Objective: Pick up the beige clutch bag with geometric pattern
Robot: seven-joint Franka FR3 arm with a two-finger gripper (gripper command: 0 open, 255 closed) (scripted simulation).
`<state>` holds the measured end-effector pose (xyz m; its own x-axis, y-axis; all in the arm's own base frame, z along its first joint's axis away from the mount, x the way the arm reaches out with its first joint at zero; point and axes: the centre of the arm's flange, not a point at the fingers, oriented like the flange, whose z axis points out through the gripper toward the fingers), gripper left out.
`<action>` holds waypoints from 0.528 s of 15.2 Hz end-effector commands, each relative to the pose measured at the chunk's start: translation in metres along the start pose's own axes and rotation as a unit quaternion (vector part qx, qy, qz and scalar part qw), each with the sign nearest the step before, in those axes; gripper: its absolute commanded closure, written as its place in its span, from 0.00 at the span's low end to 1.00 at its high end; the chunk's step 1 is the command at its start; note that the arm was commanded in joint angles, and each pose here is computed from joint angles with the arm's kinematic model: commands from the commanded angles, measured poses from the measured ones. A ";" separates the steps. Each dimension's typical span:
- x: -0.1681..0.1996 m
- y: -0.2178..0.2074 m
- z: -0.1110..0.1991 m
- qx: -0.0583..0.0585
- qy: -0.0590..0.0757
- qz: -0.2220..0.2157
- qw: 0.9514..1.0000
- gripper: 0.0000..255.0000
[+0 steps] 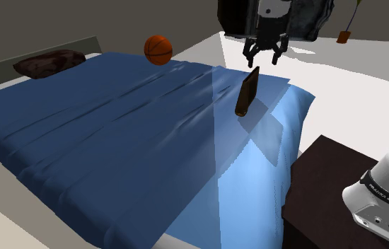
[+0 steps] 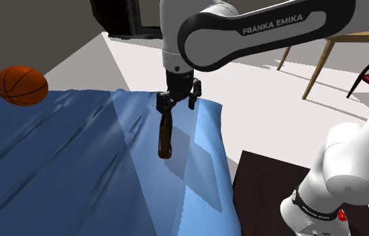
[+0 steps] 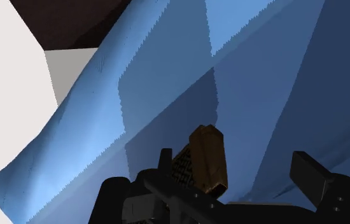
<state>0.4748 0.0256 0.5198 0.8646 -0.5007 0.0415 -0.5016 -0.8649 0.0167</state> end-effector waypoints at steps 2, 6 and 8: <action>0.039 -0.006 0.025 0.001 -0.010 0.076 0.997 0.00; 0.084 -0.004 0.057 0.001 -0.023 0.173 0.985 0.00; 0.107 0.001 0.073 0.001 -0.029 0.220 0.975 0.00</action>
<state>0.5596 -0.0247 0.4585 0.6093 -0.7929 -0.0065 -0.7929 -0.6093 0.0071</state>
